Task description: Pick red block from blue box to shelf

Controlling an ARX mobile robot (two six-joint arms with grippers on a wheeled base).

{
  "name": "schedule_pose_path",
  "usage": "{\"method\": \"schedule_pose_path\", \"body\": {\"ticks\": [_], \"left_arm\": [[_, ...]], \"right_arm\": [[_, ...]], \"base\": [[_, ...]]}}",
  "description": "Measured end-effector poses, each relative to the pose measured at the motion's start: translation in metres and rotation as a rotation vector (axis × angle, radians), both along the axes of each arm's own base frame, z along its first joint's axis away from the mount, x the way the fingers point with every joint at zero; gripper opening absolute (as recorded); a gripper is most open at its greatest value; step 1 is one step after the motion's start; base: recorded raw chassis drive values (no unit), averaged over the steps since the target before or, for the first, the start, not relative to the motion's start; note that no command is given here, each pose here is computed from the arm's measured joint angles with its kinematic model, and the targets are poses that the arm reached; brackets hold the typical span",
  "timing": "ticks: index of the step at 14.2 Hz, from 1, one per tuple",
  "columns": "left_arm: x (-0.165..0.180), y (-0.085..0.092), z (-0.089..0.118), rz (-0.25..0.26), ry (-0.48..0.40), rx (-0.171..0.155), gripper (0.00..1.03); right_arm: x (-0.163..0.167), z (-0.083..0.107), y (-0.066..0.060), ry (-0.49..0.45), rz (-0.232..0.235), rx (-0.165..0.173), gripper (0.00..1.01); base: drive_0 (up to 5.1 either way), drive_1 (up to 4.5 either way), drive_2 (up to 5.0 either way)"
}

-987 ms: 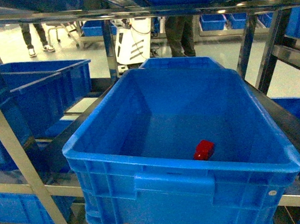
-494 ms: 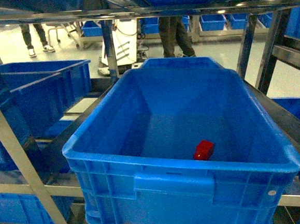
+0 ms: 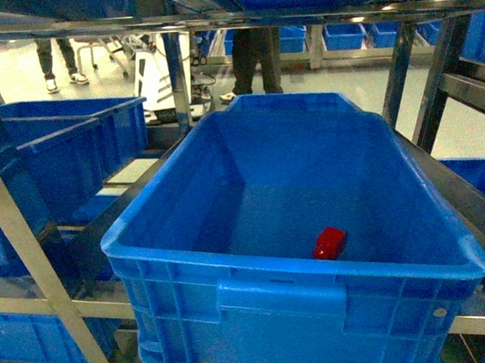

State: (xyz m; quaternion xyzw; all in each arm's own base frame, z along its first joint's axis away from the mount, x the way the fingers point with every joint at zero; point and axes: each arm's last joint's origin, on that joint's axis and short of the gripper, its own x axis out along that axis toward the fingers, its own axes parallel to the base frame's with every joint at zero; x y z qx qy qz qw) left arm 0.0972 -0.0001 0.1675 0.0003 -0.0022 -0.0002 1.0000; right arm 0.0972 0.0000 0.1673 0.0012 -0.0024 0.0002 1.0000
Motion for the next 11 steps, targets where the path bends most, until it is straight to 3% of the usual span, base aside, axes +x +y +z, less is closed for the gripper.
{"method": "schedule_pose_path", "body": {"ticks": [7,11], "left_arm": [[0.0,0.0,0.0,0.0,0.0,0.0,0.98],[0.0,0.0,0.0,0.0,0.0,0.0,0.98]], "right_arm": [[0.0,0.0,0.0,0.0,0.0,0.0,1.0],[0.0,0.0,0.0,0.0,0.0,0.0,0.98]], "base": [[0.0,0.0,0.0],[0.0,0.0,0.0]]}}
